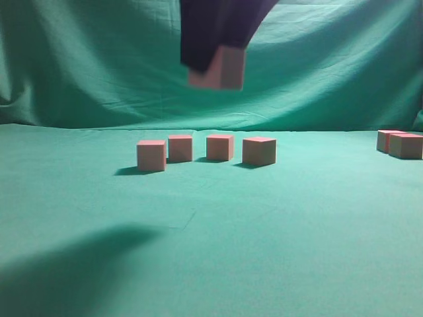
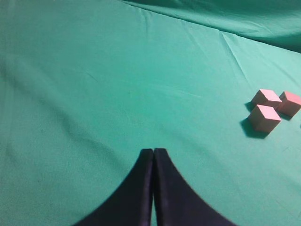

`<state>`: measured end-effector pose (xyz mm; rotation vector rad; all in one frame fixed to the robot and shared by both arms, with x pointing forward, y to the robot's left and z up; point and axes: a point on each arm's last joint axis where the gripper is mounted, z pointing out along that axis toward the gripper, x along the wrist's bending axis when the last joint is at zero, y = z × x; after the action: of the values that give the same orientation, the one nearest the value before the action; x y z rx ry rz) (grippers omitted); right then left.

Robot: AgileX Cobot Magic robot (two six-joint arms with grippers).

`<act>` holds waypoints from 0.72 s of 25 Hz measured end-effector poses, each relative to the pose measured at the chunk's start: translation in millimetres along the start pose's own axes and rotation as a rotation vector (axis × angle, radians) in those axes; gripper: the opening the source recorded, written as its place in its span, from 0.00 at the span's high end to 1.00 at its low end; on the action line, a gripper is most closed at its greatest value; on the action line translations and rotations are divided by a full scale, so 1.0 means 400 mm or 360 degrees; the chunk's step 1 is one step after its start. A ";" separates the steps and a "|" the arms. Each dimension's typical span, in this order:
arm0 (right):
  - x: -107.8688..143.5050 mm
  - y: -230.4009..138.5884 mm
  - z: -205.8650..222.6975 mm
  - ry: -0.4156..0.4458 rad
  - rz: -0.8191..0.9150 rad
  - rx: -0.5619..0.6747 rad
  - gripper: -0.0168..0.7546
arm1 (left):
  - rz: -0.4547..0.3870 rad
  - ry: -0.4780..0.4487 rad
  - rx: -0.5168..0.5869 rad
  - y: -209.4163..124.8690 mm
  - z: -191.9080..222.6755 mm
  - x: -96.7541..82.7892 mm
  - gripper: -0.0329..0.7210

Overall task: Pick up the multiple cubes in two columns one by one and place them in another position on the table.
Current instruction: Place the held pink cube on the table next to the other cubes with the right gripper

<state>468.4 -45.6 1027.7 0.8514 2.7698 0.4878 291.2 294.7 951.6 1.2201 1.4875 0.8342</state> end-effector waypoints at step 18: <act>-0.030 0.146 0.204 -0.0144 0.0347 0.0129 0.63 | 0.0000 0.0000 0.0000 0.000 0.000 0.000 0.96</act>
<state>531.3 13.4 974.7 1.1722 2.6436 0.3641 291.2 294.7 951.6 1.2201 1.4875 0.8342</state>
